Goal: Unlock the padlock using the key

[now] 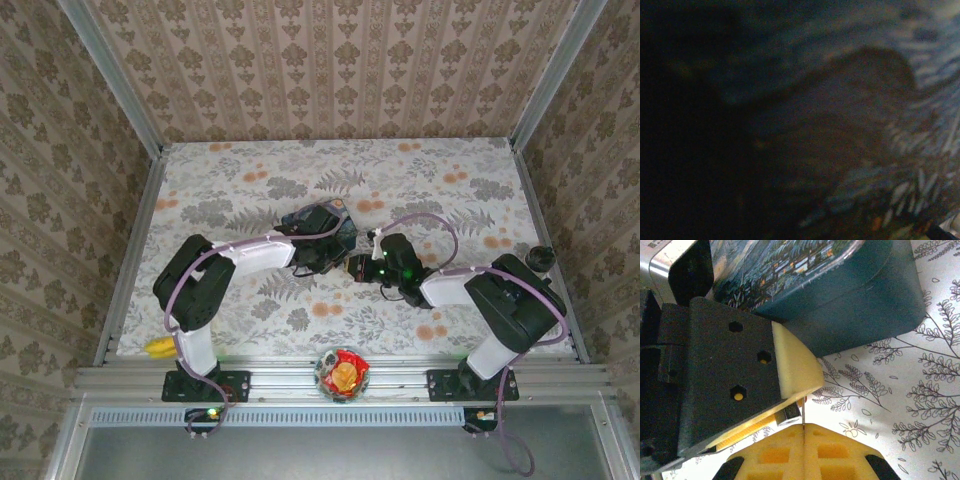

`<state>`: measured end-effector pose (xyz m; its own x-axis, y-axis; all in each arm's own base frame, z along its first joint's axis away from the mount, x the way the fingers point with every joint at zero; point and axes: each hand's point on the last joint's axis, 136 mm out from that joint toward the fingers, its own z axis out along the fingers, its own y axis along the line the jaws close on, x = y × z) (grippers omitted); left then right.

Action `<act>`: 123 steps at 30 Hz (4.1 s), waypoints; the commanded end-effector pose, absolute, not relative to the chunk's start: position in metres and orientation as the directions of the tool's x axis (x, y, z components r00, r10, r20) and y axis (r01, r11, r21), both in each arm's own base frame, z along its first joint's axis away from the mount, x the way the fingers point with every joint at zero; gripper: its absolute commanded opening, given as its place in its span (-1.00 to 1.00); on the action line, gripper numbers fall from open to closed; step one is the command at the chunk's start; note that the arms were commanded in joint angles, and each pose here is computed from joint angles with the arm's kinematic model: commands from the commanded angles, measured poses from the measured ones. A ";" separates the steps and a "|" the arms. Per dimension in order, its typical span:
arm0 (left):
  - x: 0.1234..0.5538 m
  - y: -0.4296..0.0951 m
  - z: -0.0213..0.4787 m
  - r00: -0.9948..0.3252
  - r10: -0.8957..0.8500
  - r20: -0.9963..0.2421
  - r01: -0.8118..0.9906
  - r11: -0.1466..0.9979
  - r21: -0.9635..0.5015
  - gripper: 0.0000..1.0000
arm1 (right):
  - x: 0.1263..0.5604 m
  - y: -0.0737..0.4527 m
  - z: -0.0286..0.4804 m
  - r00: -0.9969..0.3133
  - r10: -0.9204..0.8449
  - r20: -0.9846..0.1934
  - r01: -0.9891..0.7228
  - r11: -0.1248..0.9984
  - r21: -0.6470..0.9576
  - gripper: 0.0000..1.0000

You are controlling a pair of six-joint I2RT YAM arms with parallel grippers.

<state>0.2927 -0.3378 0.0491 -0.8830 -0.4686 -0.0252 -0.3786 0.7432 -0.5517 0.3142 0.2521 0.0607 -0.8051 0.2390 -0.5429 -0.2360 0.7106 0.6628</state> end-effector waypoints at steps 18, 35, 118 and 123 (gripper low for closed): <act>0.295 -0.336 0.061 -0.854 -0.519 -0.006 -0.419 0.696 -0.583 -0.82 | 0.291 0.247 0.053 -0.819 0.189 -0.542 -0.288 0.682 0.672 -1.00; 0.293 -0.337 0.055 -0.855 -0.519 0.014 -0.428 0.690 -0.583 -0.83 | 0.296 0.260 0.073 -0.791 0.210 -0.574 -0.341 0.627 0.700 -1.00; 0.276 -0.350 0.057 -0.846 -0.503 0.178 -0.505 0.646 -0.572 -0.83 | 0.321 0.256 0.078 -0.687 0.254 -0.681 -0.359 0.696 0.622 -1.00; 0.275 -0.347 0.052 -0.833 -0.518 0.194 -0.528 0.640 -0.558 -0.81 | 0.321 0.255 0.080 -0.670 0.254 -0.697 -0.360 0.710 0.605 -1.00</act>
<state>0.3042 -0.3401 0.0544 -0.8544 -0.5195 0.0104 -0.4192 0.6773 -0.6047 0.3099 0.2568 0.0647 -0.7440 0.2303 -0.6272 -0.3251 0.6953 0.6410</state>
